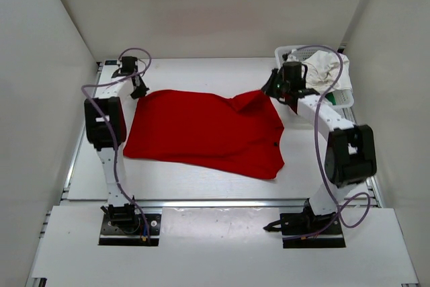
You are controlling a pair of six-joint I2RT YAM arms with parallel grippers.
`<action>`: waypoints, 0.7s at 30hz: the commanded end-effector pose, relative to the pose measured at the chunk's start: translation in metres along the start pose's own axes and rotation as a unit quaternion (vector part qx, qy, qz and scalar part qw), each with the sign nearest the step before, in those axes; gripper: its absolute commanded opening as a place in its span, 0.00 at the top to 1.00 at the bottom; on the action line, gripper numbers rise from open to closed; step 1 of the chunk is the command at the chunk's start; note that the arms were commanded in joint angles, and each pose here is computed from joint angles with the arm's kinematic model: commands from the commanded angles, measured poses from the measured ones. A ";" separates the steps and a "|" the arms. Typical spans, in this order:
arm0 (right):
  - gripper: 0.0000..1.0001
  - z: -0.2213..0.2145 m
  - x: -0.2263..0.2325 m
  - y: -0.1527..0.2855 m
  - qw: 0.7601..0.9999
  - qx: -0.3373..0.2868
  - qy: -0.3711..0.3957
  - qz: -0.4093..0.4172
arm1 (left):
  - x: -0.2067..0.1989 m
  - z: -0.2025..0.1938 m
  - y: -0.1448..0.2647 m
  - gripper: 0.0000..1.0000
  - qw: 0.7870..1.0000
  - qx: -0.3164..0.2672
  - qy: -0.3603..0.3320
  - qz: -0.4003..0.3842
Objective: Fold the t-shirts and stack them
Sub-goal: Grap the side of the flattened tshirt furthest away from the robot with both arms, then fold the other side of the tshirt into a rectangle
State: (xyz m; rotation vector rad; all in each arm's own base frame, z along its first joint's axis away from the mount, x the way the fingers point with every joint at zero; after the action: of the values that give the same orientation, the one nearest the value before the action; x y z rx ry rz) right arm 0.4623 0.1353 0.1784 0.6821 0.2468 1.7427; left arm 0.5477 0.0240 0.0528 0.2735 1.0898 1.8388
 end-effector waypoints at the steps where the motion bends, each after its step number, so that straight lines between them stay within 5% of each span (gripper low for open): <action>1: 1.00 -0.009 0.023 0.051 1.000 -0.004 -0.007 0.024 | -0.014 0.034 0.089 1.00 0.994 -0.067 0.036 -0.083; 13: 1.00 -0.040 0.043 0.152 0.998 -0.007 0.003 0.070 | 0.022 0.022 0.175 1.00 0.984 -0.118 0.056 -0.125; 21: 0.99 -0.127 0.028 0.182 0.995 0.069 -0.020 0.072 | 0.063 -0.019 0.154 1.00 0.992 -0.087 0.058 -0.073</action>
State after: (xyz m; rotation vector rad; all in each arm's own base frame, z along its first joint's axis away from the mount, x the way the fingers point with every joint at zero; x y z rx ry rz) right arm 0.2626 0.1301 0.1982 0.7561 0.2392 1.8650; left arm 0.4128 0.0326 0.1400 0.0032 1.0166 1.7997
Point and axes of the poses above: each gripper's point midway between its finger pads, its own y axis back along the fingers, its own x axis along the line the jaws close on, z = x × y, the point moved 2 cm from there along y, back along the fingers, and after that the axes turned 9 degrees about y, right-handed, at the moved point
